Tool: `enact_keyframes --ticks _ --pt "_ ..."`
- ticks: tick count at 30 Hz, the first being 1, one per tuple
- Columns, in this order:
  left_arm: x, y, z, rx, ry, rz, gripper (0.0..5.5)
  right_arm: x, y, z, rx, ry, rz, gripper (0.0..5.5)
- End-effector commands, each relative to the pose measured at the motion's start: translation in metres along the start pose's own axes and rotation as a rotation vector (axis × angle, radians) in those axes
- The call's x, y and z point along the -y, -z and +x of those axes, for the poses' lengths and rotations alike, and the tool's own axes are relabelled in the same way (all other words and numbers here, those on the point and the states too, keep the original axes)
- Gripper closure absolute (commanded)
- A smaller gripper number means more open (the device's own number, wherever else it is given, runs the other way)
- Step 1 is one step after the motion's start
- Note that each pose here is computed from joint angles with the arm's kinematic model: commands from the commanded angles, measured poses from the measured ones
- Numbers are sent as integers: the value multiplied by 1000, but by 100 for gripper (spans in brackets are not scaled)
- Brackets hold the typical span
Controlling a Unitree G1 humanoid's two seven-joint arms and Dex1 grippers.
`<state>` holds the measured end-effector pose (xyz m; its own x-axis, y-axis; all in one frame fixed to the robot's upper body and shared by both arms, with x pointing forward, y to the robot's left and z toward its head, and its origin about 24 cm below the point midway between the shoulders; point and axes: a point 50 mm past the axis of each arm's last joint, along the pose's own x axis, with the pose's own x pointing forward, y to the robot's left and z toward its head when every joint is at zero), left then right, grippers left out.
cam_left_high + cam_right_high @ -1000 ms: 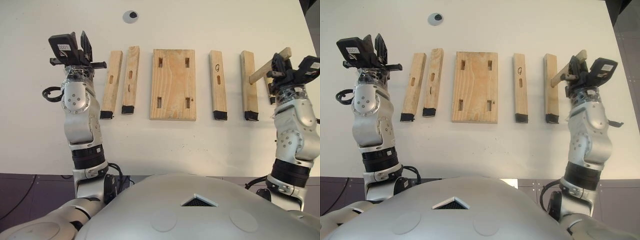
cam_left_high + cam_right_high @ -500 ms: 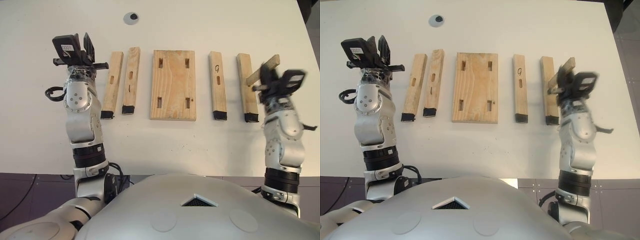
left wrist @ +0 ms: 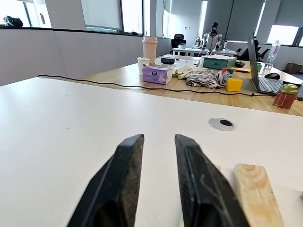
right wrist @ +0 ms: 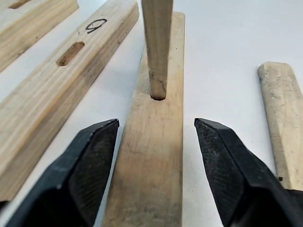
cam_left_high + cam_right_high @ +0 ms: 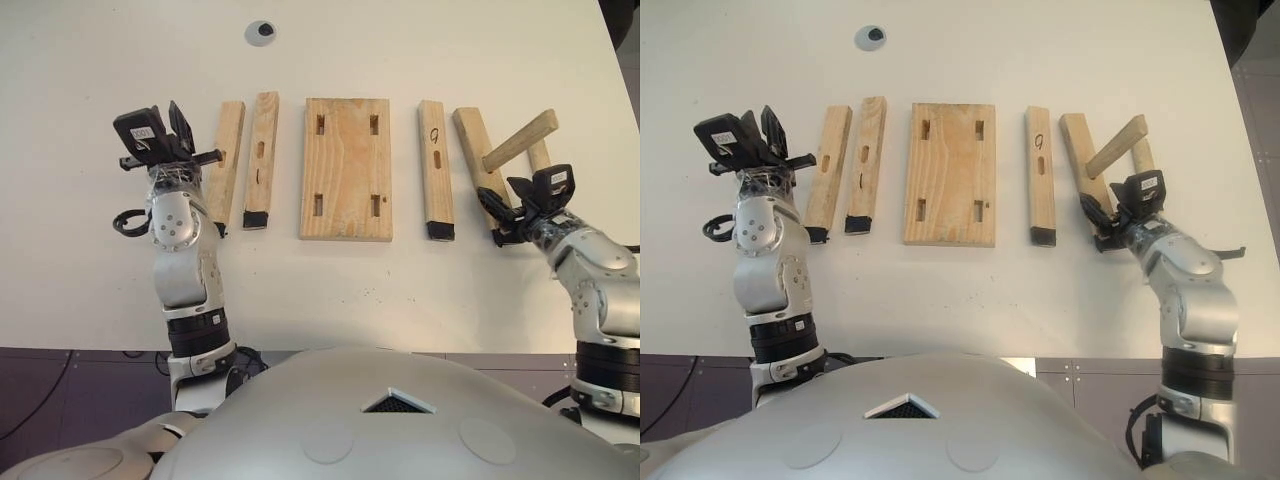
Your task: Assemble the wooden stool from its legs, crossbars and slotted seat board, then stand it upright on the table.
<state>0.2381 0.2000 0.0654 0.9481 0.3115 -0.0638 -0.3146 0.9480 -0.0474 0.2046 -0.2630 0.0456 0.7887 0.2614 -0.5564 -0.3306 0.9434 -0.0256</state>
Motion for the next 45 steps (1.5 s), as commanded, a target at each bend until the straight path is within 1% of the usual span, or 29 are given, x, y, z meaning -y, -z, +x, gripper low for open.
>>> enact_keyframes --ticks 1,2,7,10,13,14,15,16,18,19,20,22,25,28,29,31,34,37,41,45 --pt "0 -1 -4 21 -37 -9 433 7 -6 1 -80 -35 -43 260" --pt "0 1 -4 20 -47 -14 433 8 -3 1 -109 -43 -48 260" --pt "3 -1 -1 36 -58 -26 433 7 17 0 -225 -77 -1 346" --pt "7 -4 3 51 -26 -14 433 12 29 0 -246 -51 61 348" --pt "24 -23 11 152 104 51 433 21 24 4 -181 19 113 348" --pt "30 -29 12 178 151 40 433 25 19 6 -144 49 128 348" --pt "36 -36 12 195 226 -39 433 27 5 11 -78 62 122 348" --pt "42 -42 11 207 293 -118 415 28 -13 17 -3 61 89 348" --pt "53 -54 9 223 442 -288 385 14 -64 27 159 -3 -7 348" --pt "57 -57 10 223 502 -349 378 6 -86 30 217 -42 -21 348" --pt "63 -61 11 216 577 -424 362 -2 -109 34 272 -112 -20 348" --pt "71 -69 16 171 710 -591 331 -11 -145 36 370 -205 -10 348" --pt "85 -88 17 111 946 -782 288 -17 -182 35 472 -319 94 348" --pt "105 -121 1 98 1296 -934 241 -31 -202 28 521 -525 158 348" --pt "109 -129 -3 100 1373 -949 223 -37 -206 25 526 -595 161 348" --pt "113 -136 -3 88 1447 -952 205 -46 -209 18 523 -696 180 348" --pt "121 -139 6 47 1488 -901 205 -59 -204 1 521 -887 242 348" --pt "118 -141 15 19 1493 -883 205 -71 -194 -8 520 -1026 304 348" --pt "113 -143 13 9 1524 -851 205 -77 -188 -13 524 -1111 340 348" --pt "111 -139 10 6 1559 -813 205 -84 -178 -11 442 -1127 288 348"
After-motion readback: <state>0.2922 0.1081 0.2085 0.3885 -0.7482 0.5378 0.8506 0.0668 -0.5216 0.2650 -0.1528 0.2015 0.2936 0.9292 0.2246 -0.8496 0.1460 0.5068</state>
